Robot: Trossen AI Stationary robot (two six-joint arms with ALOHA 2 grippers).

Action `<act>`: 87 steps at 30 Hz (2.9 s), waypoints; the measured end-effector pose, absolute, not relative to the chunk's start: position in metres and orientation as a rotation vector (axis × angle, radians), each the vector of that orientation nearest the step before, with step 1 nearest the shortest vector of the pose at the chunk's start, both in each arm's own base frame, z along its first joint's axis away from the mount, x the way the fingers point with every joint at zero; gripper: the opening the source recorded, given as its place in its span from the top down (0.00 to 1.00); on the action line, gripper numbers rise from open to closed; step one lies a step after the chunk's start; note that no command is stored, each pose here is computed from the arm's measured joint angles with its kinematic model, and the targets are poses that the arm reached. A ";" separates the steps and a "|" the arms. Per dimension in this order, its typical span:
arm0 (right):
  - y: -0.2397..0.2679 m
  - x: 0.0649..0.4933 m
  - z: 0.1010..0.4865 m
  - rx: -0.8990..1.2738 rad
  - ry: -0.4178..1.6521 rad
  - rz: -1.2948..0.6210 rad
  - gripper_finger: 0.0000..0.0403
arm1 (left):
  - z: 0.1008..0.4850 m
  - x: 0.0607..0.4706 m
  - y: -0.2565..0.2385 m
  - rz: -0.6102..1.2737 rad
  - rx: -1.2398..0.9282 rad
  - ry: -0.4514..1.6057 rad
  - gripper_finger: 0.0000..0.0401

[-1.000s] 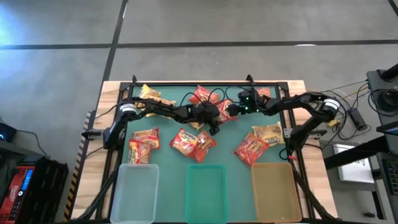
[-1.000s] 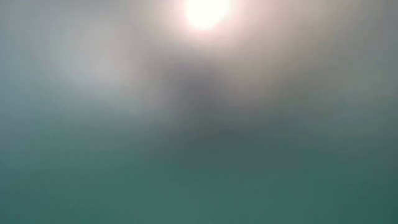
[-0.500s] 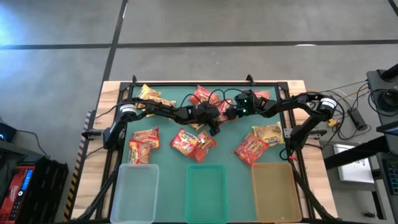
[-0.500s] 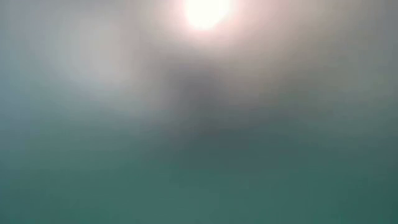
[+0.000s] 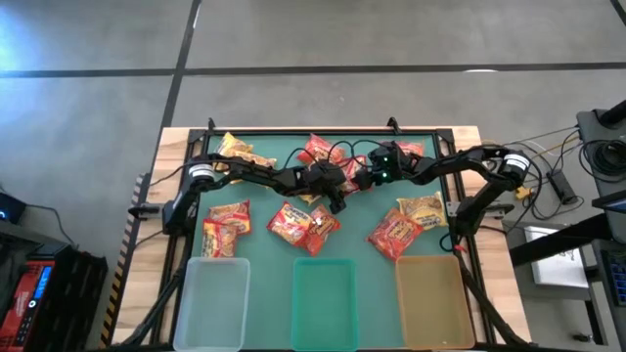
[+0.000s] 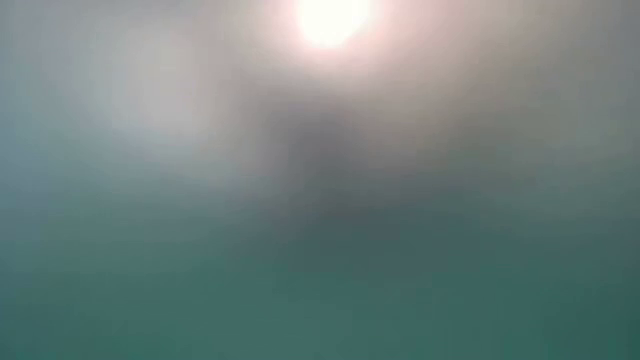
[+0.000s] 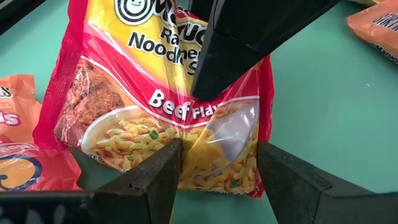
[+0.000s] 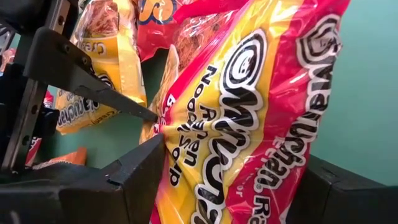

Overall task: Sort Maruchan noodles
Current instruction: Put the red noodle pack into the orange bin

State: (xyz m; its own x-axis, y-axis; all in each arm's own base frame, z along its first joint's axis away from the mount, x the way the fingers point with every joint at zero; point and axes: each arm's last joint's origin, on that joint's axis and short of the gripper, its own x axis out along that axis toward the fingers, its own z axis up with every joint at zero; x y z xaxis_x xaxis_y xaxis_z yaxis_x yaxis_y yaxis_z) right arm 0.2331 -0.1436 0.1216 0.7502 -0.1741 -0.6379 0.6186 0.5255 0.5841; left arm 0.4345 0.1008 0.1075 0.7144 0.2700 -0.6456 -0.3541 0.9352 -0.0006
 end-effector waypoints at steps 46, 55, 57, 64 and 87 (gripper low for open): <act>-0.153 0.251 0.143 0.856 0.595 -0.496 0.57 | 0.112 0.433 0.099 0.354 -0.122 0.709 0.52; -0.153 0.250 0.143 0.835 0.609 -0.490 0.57 | 0.119 0.427 0.097 0.357 -0.122 0.758 0.52; -0.153 0.250 0.143 0.826 0.613 -0.486 0.57 | 0.118 0.425 0.097 0.374 -0.116 0.781 0.52; -0.154 0.247 0.146 0.808 0.617 -0.486 0.57 | 0.125 0.417 0.099 0.474 -0.074 0.839 0.52; -0.161 0.228 0.167 0.726 0.590 -0.560 0.57 | 0.137 0.419 0.097 0.473 -0.074 0.783 0.52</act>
State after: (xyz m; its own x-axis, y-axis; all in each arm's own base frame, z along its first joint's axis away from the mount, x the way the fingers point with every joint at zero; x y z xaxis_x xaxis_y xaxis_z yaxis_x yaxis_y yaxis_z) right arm 0.2283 -0.1611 0.1668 0.7007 -0.2621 -0.6636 0.6495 0.6192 0.4413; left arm 0.4192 0.0971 0.1366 0.6100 0.3819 -0.6943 -0.4361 0.8934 0.1083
